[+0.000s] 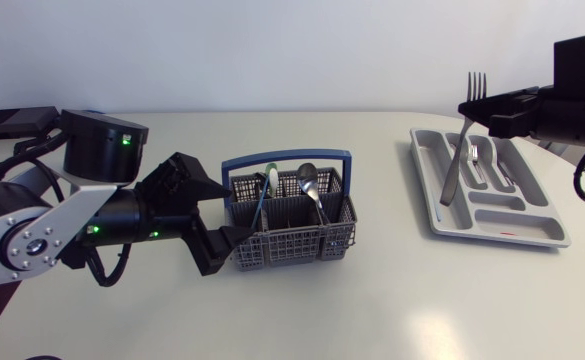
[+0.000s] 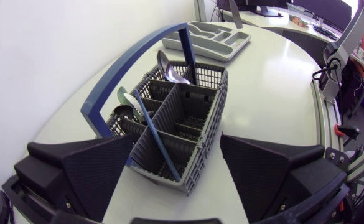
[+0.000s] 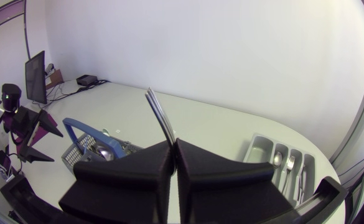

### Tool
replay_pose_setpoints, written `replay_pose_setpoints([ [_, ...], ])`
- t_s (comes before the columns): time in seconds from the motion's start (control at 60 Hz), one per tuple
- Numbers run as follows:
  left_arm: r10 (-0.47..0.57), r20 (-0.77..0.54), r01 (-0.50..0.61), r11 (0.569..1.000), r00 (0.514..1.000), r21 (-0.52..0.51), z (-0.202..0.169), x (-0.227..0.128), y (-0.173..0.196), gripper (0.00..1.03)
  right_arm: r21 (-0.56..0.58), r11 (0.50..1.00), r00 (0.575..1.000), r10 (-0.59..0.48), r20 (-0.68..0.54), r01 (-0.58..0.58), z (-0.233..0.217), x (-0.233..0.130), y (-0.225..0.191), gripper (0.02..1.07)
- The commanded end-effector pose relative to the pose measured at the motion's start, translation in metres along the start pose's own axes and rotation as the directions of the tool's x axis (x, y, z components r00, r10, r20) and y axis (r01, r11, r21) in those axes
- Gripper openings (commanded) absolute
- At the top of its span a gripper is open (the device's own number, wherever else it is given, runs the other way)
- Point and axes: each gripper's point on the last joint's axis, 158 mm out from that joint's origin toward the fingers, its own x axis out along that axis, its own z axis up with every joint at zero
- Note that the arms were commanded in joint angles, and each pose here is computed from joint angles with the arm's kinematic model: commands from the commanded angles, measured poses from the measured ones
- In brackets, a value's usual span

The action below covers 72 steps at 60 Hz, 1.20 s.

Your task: Sort the cutlery from the basket into the organizer compartments.

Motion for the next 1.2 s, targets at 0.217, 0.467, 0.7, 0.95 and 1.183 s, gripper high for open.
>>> replay_pose_setpoints([
  [0.217, -0.019, 0.011, 0.019, 0.999, 1.0, 0.038, 0.019, -0.002, -0.006, 0.97, 0.063, 0.991, 0.991, -0.114, -0.064, 0.118, -0.013, 0.016, -0.109, 0.08],
  [0.467, -0.038, -0.002, 0.038, 0.998, 0.999, 0.039, 0.019, 0.003, -0.011, 0.97, 0.13, 0.978, 0.979, -0.141, -0.145, 0.161, -0.036, 0.025, -0.195, 0.08],
  [0.7, -0.053, -0.015, 0.054, 0.998, 0.998, 0.044, 0.018, 0.006, -0.017, 0.97, 0.176, 0.973, 0.972, -0.113, -0.207, 0.151, -0.061, 0.042, -0.249, 0.08],
  [0.95, -0.04, -0.023, 0.041, 0.998, 0.999, 0.049, 0.016, -0.002, -0.017, 0.97, 0.191, 0.964, 0.964, -0.138, -0.226, 0.183, -0.068, 0.052, -0.298, 0.08],
  [1.183, -0.057, -0.024, 0.058, 0.997, 0.998, 0.055, 0.016, -0.007, -0.027, 0.97, 0.191, 0.959, 0.95, -0.153, -0.272, 0.209, -0.095, 0.063, -0.319, 0.08],
])
